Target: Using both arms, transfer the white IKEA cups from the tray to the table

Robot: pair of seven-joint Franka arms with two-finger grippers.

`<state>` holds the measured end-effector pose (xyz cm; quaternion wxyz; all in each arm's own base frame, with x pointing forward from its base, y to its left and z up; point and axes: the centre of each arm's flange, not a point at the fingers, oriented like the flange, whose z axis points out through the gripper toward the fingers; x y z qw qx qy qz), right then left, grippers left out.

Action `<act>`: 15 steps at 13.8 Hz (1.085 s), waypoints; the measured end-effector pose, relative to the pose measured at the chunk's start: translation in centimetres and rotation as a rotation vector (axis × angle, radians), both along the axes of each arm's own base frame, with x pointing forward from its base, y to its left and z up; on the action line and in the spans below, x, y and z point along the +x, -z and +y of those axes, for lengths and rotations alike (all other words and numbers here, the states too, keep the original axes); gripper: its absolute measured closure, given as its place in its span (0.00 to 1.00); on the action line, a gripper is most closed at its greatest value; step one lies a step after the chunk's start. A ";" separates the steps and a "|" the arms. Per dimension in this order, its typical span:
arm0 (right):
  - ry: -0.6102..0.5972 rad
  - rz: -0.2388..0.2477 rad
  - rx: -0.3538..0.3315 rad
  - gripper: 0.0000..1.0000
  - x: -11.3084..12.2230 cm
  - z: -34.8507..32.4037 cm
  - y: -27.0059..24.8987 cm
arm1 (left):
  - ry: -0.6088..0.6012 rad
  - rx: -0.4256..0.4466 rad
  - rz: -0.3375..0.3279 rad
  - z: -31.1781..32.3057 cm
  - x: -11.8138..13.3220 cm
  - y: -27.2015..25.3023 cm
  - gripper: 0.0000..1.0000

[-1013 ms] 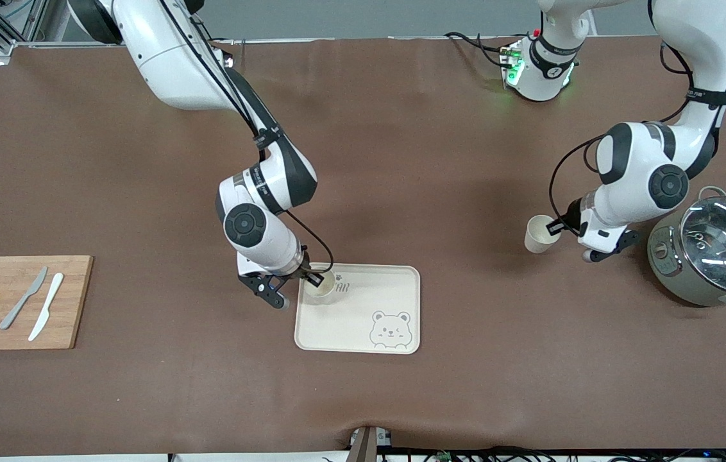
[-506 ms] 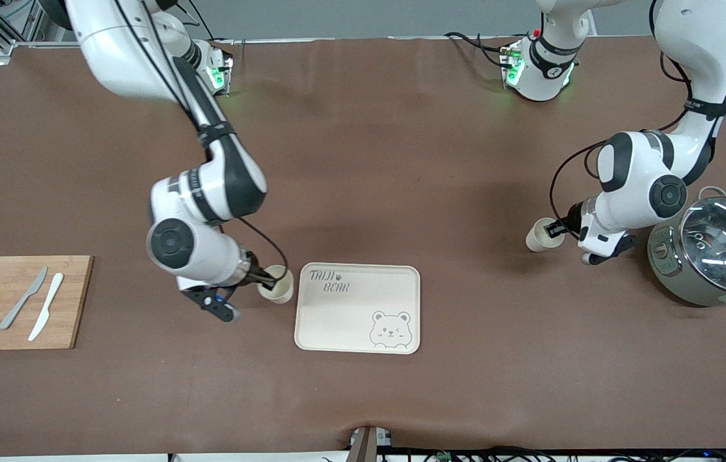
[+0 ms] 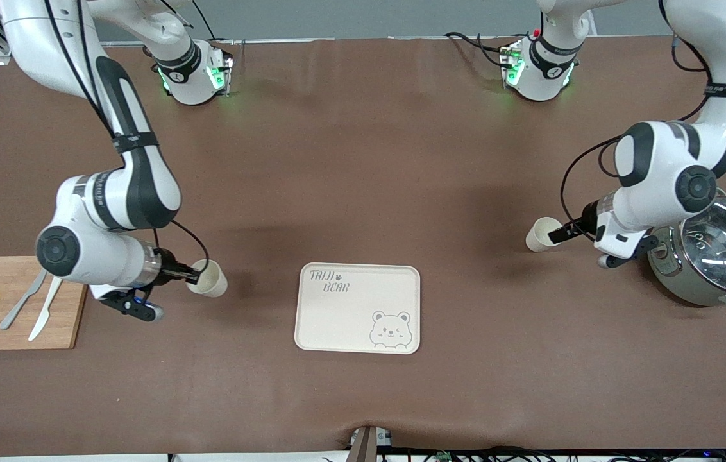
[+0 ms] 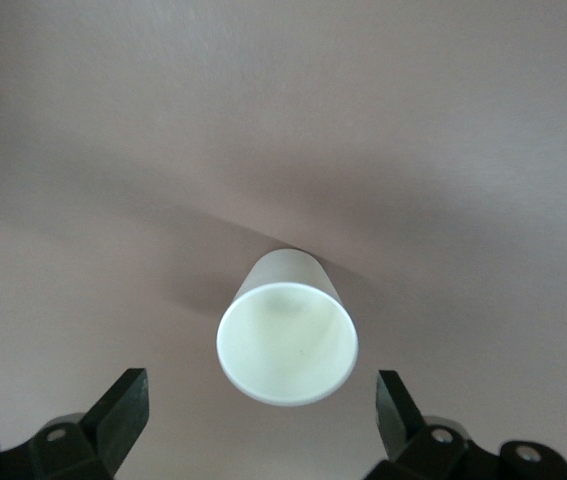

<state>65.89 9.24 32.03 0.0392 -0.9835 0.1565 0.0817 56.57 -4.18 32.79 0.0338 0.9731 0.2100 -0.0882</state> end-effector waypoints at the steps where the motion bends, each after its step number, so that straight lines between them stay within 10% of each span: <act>1: -0.021 -0.002 -0.002 0.98 -0.2 -2.2 0.5 | 0.004 0.002 -0.003 0.0 0.6 -2.4 0.00; 15: -0.124 0.053 0.036 0.98 -4.0 -19.1 6.0 | 0.054 0.163 -0.116 2.8 4.6 -21.1 0.00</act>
